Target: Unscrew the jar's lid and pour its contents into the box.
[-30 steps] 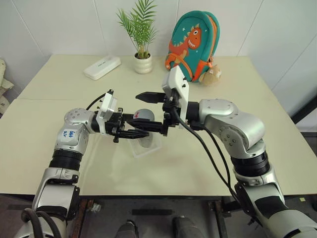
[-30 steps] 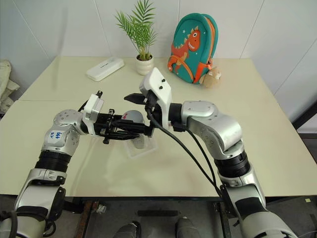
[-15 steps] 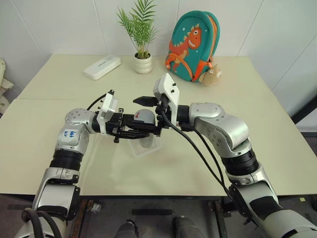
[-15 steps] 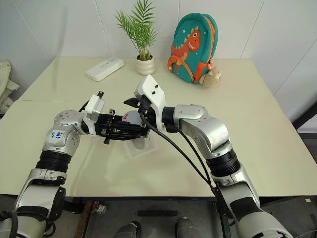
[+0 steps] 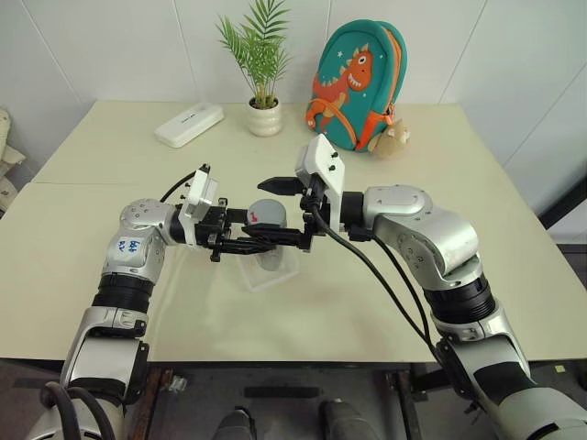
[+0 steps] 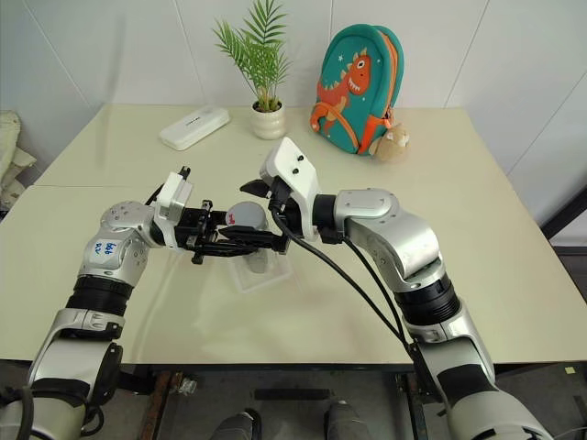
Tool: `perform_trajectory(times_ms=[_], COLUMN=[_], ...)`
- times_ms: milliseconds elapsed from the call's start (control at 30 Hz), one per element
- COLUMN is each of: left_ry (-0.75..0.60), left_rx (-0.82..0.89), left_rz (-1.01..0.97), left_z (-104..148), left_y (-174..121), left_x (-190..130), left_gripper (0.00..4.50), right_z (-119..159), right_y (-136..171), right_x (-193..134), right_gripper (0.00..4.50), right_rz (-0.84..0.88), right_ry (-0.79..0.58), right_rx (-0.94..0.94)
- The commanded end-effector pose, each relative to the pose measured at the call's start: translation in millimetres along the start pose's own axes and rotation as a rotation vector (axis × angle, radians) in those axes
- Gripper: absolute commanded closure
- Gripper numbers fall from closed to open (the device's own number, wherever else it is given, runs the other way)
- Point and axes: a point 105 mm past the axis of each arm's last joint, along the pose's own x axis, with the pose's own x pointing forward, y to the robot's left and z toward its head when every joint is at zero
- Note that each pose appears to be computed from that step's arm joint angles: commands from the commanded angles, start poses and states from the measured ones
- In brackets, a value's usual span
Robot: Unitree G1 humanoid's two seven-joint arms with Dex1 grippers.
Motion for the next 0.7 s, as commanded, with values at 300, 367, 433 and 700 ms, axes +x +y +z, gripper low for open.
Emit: perform_trajectory(times_ms=[300, 367, 433, 700], left_ry=[-0.001, -0.001, 0.000, -0.001], left_rx=[0.051, 0.051, 0.051, 0.050], left_rz=[-0.074, -0.074, -0.073, -0.077], left_z=[10, 10, 10, 10], left_y=[-4, -5, -5, -7], left_x=[0, -1, -1, 0], left_gripper=[2.53, 2.53, 2.53, 2.53], right_z=[15, 14, 15, 16], right_y=[16, 17, 17, 10], right_x=[-10, -12, -13, -15], right_gripper=[0.03, 0.03, 0.03, 0.03], right_rz=[0.069, 0.070, 0.067, 0.035], right_ry=[-0.031, -0.025, -0.025, -0.032], right_rx=[-0.056, -0.062, -0.063, -0.071])
